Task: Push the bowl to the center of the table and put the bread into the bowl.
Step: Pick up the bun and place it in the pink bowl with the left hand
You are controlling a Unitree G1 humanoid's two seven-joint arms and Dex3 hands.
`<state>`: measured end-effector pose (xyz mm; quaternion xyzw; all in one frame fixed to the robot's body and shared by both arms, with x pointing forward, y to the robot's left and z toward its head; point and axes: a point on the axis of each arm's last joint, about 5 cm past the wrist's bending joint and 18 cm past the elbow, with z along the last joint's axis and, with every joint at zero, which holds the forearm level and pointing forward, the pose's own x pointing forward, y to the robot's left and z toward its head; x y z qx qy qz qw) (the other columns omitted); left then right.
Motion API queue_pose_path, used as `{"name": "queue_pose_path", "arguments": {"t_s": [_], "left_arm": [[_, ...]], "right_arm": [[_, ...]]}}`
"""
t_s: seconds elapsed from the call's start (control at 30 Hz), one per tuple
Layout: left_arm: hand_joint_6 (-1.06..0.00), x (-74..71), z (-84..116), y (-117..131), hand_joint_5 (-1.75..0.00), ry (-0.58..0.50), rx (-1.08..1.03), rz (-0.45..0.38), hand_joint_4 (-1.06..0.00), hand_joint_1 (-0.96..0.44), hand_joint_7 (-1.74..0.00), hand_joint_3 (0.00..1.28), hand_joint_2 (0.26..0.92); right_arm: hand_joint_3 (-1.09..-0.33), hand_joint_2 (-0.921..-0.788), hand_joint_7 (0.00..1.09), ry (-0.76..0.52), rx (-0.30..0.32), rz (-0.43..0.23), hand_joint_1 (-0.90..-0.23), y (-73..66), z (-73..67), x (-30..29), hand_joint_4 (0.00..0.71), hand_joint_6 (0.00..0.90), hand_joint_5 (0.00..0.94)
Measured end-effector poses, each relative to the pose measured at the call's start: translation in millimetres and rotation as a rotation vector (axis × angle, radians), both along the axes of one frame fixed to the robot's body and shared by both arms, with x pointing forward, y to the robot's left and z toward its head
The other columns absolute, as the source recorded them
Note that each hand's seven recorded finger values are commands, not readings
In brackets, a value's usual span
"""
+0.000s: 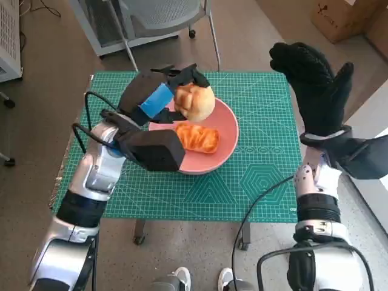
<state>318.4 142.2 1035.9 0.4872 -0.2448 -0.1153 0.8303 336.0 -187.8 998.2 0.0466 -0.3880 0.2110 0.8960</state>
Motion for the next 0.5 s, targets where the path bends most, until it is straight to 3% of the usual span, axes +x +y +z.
{"name": "queue_pose_path", "arguments": {"t_s": [0.13, 0.2, 0.33, 0.43, 0.5], "left_arm": [[-0.62, 2.5, -3.9, -0.5, -1.09, 0.011, 0.010, 0.005, -0.72, 0.00, -1.20, 0.06, 0.920], [-0.53, 3.5, -6.4, -0.1, -1.17, 0.023, 0.015, 0.009, -0.66, 0.00, -1.27, 0.12, 0.921], [-0.41, 4.5, -9.5, 0.6, -0.35, 0.068, 0.033, 0.006, -0.43, -0.09, -0.49, 0.06, 0.881], [-0.33, 4.7, -9.9, 1.2, -0.12, 0.118, 0.044, -0.004, -0.27, -0.25, -0.23, 0.03, 0.880], [-0.30, 4.5, -9.0, 2.0, -0.06, 0.159, 0.057, -0.008, -0.20, -0.35, -0.15, 0.02, 0.883]], "right_arm": [[-0.616, -0.921, 0.00, -0.001, 0.002, -0.007, -0.640, -0.9, -0.9, -1.0, 0.269, 0.406, 0.003], [-0.616, -0.921, 0.00, 0.000, 0.004, -0.012, -0.641, -1.7, -1.9, -1.8, 0.272, 0.406, 0.004], [-0.615, -0.921, 0.00, 0.001, 0.006, -0.021, -0.645, -3.2, -3.3, -3.2, 0.275, 0.408, 0.005], [-0.614, -0.921, 0.00, 0.002, 0.006, -0.026, -0.646, -3.9, -3.8, -3.9, 0.277, 0.408, 0.005], [-0.613, -0.921, 0.00, 0.002, 0.007, -0.029, -0.645, -4.1, -3.8, -4.1, 0.279, 0.409, 0.005]]}}
